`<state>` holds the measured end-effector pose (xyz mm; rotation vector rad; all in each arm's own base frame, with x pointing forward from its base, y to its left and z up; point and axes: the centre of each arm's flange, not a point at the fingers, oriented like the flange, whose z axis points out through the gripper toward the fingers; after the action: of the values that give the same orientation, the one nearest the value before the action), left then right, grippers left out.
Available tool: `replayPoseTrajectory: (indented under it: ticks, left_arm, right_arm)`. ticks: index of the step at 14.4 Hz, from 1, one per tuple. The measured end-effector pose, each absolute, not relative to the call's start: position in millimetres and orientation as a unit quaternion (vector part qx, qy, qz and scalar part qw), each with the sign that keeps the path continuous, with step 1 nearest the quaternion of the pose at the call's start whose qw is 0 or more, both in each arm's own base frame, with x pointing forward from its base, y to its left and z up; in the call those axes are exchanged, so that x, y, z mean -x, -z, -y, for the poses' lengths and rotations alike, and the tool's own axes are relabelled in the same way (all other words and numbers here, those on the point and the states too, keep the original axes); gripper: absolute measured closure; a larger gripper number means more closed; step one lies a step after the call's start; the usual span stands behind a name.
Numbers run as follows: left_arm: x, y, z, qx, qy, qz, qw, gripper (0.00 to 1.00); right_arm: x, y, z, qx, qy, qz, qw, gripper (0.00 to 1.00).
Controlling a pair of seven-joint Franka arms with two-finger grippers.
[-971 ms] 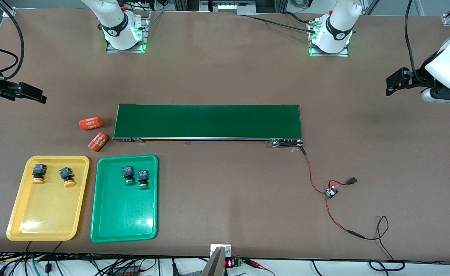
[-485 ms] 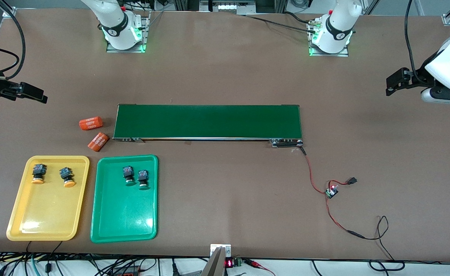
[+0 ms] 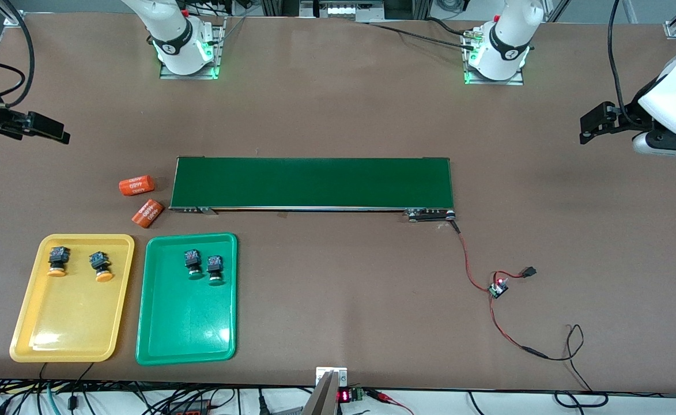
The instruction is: Sort buttons by color to trays
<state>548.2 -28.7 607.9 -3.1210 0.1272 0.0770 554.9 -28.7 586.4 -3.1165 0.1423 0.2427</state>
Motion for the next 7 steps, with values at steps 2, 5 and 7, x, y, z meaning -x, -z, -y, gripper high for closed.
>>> replayPoseTrajectory:
  ticks: [2, 5, 7]
  left_arm:
    - [-548.2, -607.8, 28.8, 0.999, -0.025, -0.041, 0.009, 0.0]
    - [-548.2, -607.8, 28.8, 0.999, -0.025, -0.041, 0.009, 0.0]
    - [-548.2, -607.8, 28.8, 0.999, -0.025, -0.041, 0.009, 0.0]
  right_arm:
    - [-553.7, -589.1, 28.2, 0.996, -0.075, -0.045, 0.006, 0.0]
    - [-553.8, -588.8, 27.9, 0.996, -0.075, -0.045, 0.006, 0.0]
    - [-553.8, -588.7, 27.9, 0.996, -0.075, -0.045, 0.006, 0.0]
